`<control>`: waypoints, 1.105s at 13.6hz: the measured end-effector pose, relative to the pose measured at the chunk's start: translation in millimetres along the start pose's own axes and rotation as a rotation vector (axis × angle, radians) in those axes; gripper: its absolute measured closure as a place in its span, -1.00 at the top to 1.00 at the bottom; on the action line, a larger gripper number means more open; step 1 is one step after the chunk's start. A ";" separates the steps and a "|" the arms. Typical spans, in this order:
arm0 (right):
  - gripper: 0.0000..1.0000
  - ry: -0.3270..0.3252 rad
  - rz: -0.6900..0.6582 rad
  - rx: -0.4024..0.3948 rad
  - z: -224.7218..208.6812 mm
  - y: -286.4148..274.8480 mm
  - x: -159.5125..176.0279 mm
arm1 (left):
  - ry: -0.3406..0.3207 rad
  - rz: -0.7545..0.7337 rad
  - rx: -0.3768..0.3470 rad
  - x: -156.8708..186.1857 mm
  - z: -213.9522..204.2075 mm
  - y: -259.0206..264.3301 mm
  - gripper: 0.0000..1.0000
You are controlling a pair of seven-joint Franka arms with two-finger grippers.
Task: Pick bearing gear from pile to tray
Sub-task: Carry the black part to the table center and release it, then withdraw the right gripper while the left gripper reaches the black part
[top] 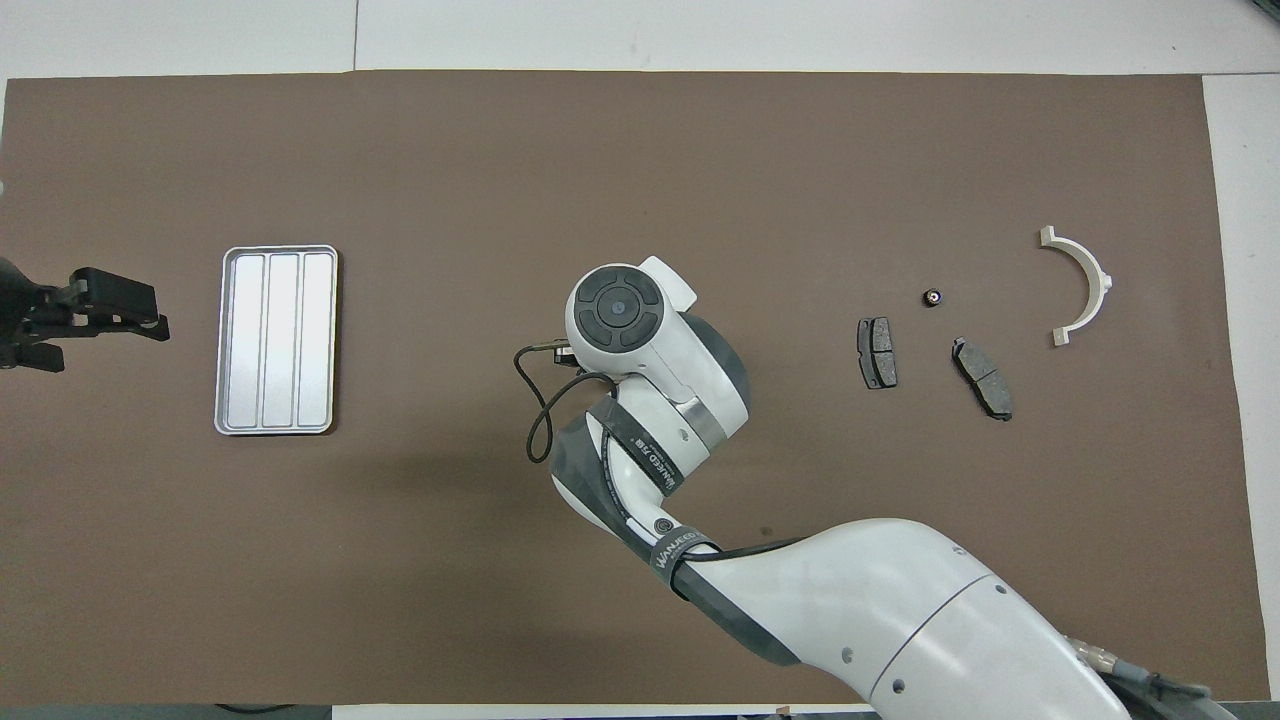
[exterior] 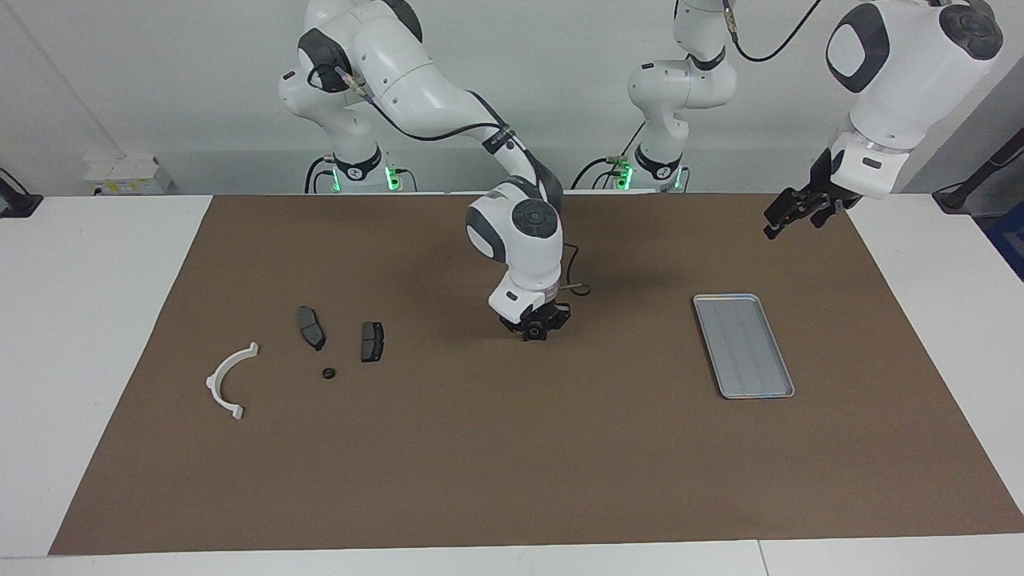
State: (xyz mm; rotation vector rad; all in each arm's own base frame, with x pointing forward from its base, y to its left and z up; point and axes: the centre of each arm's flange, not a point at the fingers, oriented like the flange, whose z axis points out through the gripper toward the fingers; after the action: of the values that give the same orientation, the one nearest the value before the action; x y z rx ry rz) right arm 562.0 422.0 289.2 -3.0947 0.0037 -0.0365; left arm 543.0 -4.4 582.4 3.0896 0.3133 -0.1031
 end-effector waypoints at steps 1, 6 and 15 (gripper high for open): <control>0.23 -0.002 0.001 -0.002 -2.6 0.0 0.6 | -0.001 0.002 0.000 -0.3 0.1 1.0 1.00; 1.00 0.004 0.100 -0.036 -109.2 67.3 55.2 | -0.004 -0.003 0.001 -1.1 0.5 3.2 1.00; 1.00 0.010 -0.016 -0.070 -204.6 362.4 119.5 | -0.009 -0.264 0.025 -28.6 41.8 128.2 1.00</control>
State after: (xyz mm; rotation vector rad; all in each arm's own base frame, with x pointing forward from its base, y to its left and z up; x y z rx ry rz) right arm 676.0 50.2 479.4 -3.1645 -0.0196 -0.0542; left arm 538.3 -137.3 546.2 3.0528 0.7233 -0.1289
